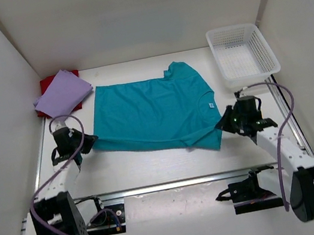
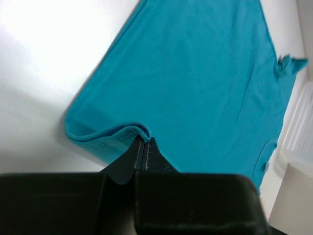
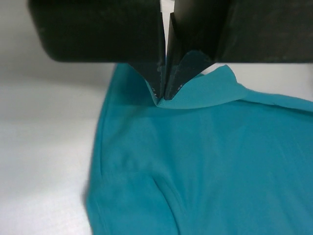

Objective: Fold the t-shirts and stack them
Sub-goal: Fold the flattened tshirt in 1/3 of the way

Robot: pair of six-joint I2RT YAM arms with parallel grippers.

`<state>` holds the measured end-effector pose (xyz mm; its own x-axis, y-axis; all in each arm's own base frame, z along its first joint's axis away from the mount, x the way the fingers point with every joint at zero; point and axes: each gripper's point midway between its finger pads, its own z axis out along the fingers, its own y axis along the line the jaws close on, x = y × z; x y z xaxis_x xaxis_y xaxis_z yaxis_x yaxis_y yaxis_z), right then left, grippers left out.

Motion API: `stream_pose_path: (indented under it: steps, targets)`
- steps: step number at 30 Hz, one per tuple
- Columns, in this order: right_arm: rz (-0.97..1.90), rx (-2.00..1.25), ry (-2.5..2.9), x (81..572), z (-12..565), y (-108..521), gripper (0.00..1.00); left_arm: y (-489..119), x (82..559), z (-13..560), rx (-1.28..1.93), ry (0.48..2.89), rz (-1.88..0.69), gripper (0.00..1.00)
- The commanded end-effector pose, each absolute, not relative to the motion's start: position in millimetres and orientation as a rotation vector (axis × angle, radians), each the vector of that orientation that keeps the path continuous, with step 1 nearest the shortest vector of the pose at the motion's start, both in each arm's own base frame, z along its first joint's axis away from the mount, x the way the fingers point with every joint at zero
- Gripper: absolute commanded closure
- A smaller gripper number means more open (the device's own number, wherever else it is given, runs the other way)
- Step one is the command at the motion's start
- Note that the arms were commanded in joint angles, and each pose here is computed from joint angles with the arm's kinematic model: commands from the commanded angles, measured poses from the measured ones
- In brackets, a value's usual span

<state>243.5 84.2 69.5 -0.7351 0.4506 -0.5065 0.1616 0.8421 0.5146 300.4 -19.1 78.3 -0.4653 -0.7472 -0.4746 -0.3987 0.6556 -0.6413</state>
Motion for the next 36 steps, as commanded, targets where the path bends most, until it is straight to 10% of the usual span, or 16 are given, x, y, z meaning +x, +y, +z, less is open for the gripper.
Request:
stream_pose_path:
  steps: [1, 15, 23, 28, 36]
  targets:
    - [0.608, 0.286, 2.181, 305, 126, 92, 1.00, -5, 342, 106, -0.915, 1.969, -0.581, 1.00]
    - [0.569, 0.255, 2.233, 429, 114, 95, 1.00, 3, 431, 89, -0.963, 2.041, -0.533, 1.00]
    - [0.601, 0.187, 2.189, 478, 124, 109, 0.90, 1, 424, 66, -0.976, 2.103, -0.565, 0.59]
    - [0.527, 0.187, 2.163, 455, 146, 107, 0.67, 0, 396, 88, -0.947, 2.061, -0.570, 0.53]
    - [0.613, 0.263, 2.272, 365, 79, 94, 0.70, -21, 336, 41, -1.066, 2.114, -0.742, 0.52]
